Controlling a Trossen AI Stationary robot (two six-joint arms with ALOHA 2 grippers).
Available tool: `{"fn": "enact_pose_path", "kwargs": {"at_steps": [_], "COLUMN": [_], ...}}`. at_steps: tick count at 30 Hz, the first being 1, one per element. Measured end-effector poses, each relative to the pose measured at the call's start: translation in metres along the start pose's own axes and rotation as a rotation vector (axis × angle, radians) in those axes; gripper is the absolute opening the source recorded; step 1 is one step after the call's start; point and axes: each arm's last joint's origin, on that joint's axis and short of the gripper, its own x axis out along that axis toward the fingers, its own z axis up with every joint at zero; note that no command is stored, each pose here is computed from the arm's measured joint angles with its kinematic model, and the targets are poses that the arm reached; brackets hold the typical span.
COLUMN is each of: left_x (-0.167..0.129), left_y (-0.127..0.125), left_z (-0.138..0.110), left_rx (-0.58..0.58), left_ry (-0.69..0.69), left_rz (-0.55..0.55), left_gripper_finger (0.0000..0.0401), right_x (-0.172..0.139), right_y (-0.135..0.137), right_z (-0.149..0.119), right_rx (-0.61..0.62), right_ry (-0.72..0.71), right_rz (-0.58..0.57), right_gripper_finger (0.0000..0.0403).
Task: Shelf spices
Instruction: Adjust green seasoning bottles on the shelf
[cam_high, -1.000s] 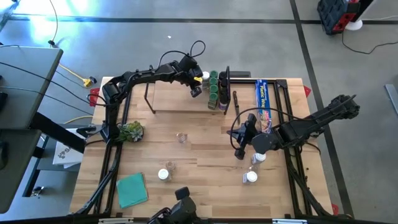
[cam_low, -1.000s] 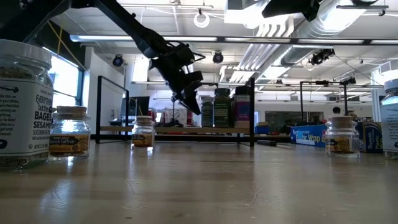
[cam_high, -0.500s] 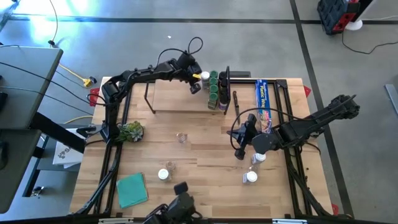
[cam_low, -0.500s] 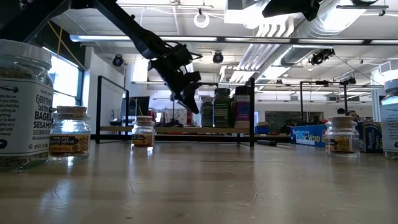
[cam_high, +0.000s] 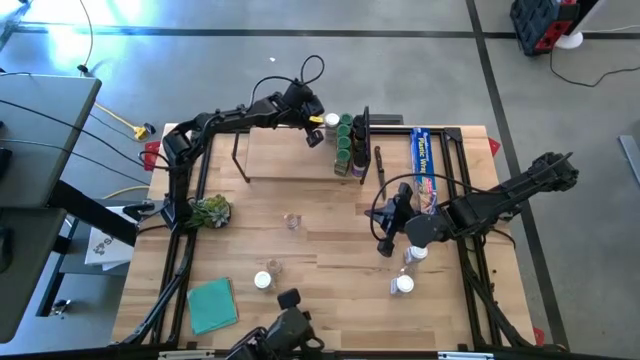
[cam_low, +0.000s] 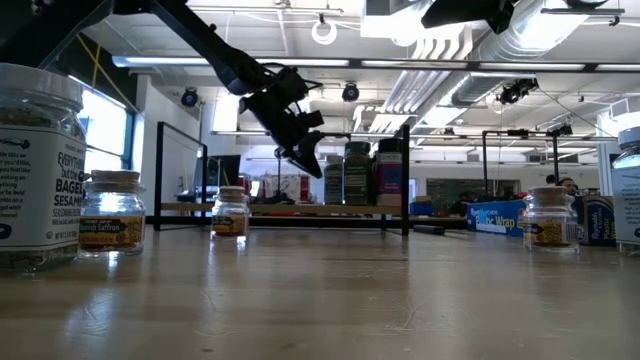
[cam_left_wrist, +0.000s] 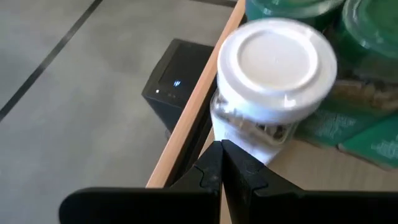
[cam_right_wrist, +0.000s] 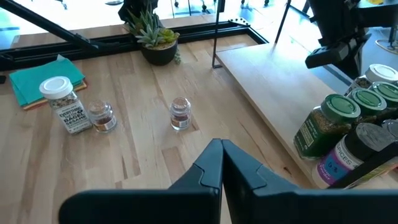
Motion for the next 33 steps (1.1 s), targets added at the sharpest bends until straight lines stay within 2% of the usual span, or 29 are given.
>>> {"fn": "enact_pose_path", "kwargs": {"at_steps": [4, 8, 13, 16, 20, 24, 28, 33], "left_x": [-0.014, -0.042, -0.086, -0.111, -0.138, -0.158, -0.174, -0.185], "left_y": [0.0, -0.001, -0.01, -0.02, -0.037, -0.052, -0.064, -0.074], "left_z": [0.002, 0.007, 0.013, -0.002, -0.036, -0.065, -0.08, -0.09], "left_rx": [0.024, 0.04, 0.061, 0.052, -0.005, -0.064, -0.124, -0.113], "left_ry": [0.036, 0.073, 0.036, -0.028, -0.098, -0.164, -0.252, -0.292], "left_rz": [0.021, 0.008, -0.006, 0.007, 0.019, 0.029, 0.016, -0.002], "left_gripper_finger": [0.0, 0.0, 0.0, 0.0, 0.0, 0.0, 0.0, 0.0], "right_x": [0.0, 0.001, 0.016, 0.025, 0.038, 0.06, 0.097, 0.148], "right_y": [0.0, -0.002, -0.024, -0.043, -0.07, -0.089, -0.11, -0.144], "right_z": [0.0, 0.001, 0.008, 0.025, 0.054, 0.085, 0.103, 0.112], "right_rx": [0.0, 0.015, 0.102, 0.12, 0.134, 0.091, 0.017, -0.024], "right_ry": [0.0, -0.005, 0.001, 0.006, 0.002, 0.029, 0.208, 0.361], "right_rz": [0.0, -0.021, -0.105, -0.102, -0.088, -0.008, -0.022, -0.093], "right_gripper_finger": [0.0, 0.0, 0.0, 0.0, 0.0, 0.0, 0.0, 0.0]}}
